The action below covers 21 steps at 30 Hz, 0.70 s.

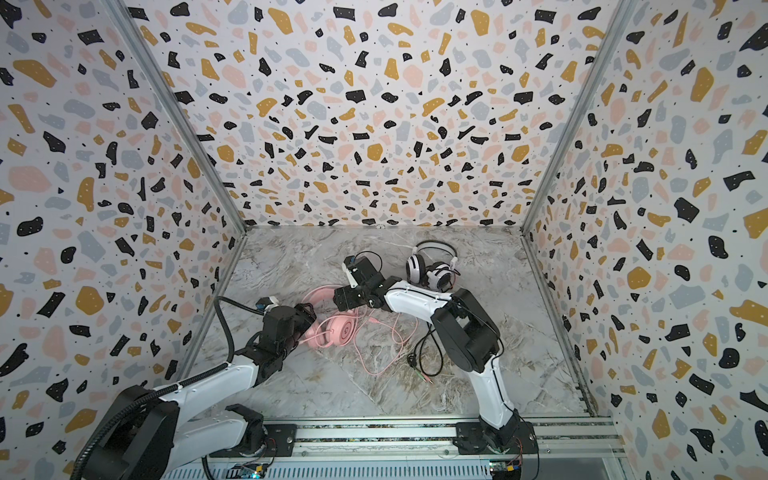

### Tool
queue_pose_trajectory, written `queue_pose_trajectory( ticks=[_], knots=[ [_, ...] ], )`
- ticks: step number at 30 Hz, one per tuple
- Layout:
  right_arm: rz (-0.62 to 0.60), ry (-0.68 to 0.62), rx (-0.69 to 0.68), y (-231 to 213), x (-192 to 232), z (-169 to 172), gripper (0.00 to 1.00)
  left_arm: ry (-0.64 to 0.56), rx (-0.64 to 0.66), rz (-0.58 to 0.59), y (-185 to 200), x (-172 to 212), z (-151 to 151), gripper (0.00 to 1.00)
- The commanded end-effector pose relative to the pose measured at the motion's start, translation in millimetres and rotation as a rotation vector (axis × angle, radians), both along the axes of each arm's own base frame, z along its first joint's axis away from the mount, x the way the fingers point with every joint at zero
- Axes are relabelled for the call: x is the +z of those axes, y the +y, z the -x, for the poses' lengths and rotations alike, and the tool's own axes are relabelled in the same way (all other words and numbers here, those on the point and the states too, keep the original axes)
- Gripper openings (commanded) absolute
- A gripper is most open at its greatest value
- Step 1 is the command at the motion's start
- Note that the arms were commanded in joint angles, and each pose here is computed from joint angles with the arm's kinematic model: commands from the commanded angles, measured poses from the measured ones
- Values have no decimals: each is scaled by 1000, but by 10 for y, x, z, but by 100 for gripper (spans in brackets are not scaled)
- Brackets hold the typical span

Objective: Wrap the headphones
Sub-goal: 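Grasp the pink headset's headband with both grippers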

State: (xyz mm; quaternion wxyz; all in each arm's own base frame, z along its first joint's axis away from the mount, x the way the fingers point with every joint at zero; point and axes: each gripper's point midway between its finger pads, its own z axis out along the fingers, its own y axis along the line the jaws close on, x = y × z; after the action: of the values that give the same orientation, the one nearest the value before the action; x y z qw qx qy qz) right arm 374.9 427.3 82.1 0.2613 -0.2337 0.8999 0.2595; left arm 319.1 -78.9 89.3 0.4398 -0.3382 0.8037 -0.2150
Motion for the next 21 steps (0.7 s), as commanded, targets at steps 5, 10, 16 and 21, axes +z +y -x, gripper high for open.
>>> queue_pose_trajectory(
  ticks=[5,10,16,21],
  knots=[
    [162,164,58,-39,-335,-32,86,-48,9,-7,26,81,10,78],
    [145,200,95,86,-375,28,68,-51,-5,-19,14,101,6,79],
    [178,132,100,76,-268,-22,50,-71,-38,-139,62,299,-20,85],
    [192,3,125,26,-27,-181,38,-23,-63,-343,194,429,-39,90]
  ],
)
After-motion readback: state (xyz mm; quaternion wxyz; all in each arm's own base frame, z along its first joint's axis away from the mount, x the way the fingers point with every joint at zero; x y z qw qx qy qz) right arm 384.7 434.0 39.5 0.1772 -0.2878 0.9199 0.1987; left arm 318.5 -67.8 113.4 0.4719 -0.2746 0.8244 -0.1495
